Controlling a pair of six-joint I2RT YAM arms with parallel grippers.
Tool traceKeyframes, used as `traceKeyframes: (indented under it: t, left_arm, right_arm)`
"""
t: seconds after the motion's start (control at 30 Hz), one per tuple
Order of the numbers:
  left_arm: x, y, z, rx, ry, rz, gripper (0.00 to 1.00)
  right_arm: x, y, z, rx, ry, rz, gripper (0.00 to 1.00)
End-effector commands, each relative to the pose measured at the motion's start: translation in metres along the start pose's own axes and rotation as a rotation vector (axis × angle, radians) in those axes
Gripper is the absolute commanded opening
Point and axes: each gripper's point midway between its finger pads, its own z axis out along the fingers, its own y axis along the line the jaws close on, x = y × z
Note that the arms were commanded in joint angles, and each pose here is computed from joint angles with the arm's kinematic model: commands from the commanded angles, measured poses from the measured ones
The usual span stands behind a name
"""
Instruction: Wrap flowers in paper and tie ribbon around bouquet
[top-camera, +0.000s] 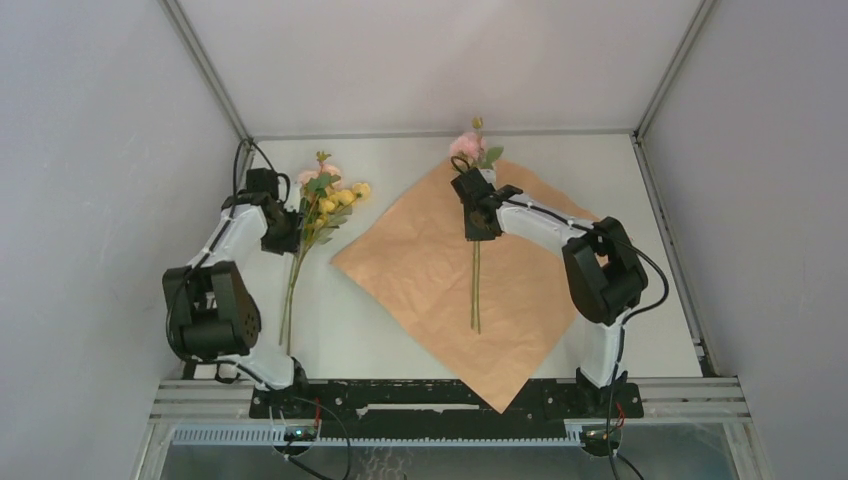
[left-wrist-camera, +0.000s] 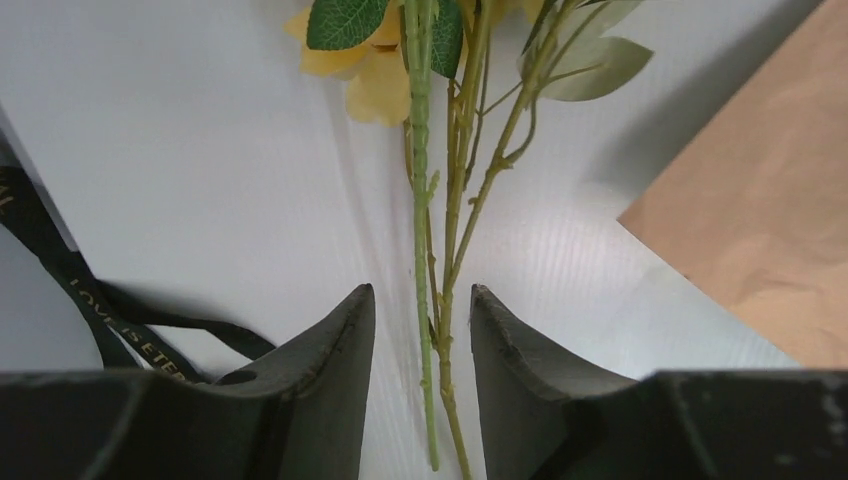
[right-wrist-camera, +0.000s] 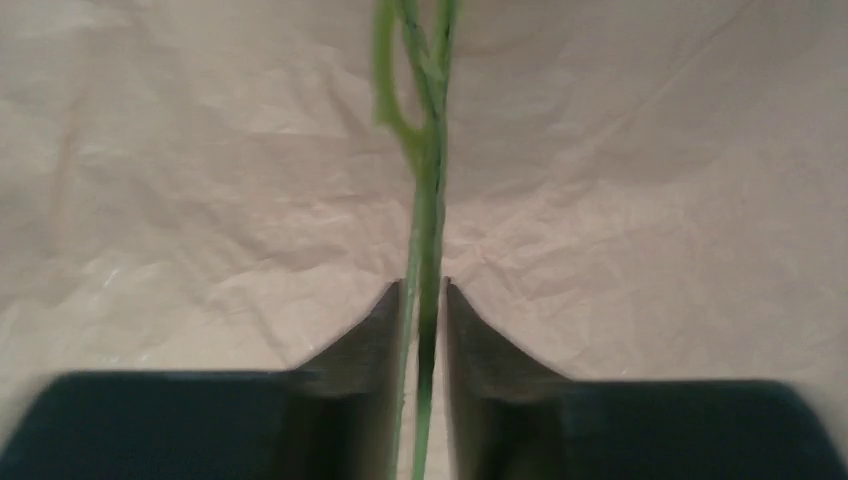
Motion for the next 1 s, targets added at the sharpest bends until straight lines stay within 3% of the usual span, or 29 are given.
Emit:
traceKeyframes:
  t: [0.0,0.1,0.3,0.43,0.53,0.67,0.8,0.97]
  left_arm:
    - [0.000,0.013,0.020,-0.051,0.028,0.037,0.43]
    - [-0.004,0.014,0.028,-0.052,0.038,0.039,0.41]
    - [-0.009,0.008,0.047,-0.004,0.076,0.021,0.35]
    - [-0.010,0.011,0.059,-0.015,0.102,0.012,0.22]
    - [-0.008,0.011,0.060,-0.012,0.126,0.008,0.01]
    - [-0.016,0.011,0.035,0.031,0.076,-0.043,0.00]
    - [-0.038,0.022,-0.011,0.075,-0.054,-0.132,0.00]
    - [-0.065,0.013,-0.074,0.149,-0.223,-0.143,0.00]
  right_arm:
    - [-0.006,-0.013,0.015,0.048,0.002,-0.016,0.43]
    - [-0.006,-0.019,0.015,0.076,0.013,-0.041,0.58]
    - [-0.010,-0.017,-0.009,0.040,-0.019,-0.046,0.60]
    - [-0.007,-0.019,-0.023,0.027,-0.036,-0.043,0.60]
    - [-0.008,-0.019,-0.037,0.020,-0.059,-0.050,0.60]
    - [-0.012,-0.015,-0.056,0.017,-0.103,-0.083,0.61]
    - [-0.019,-0.001,-0.078,-0.035,-0.158,-0.102,0.65]
    - [-0.029,0.030,-0.113,-0.166,-0.253,-0.148,0.73]
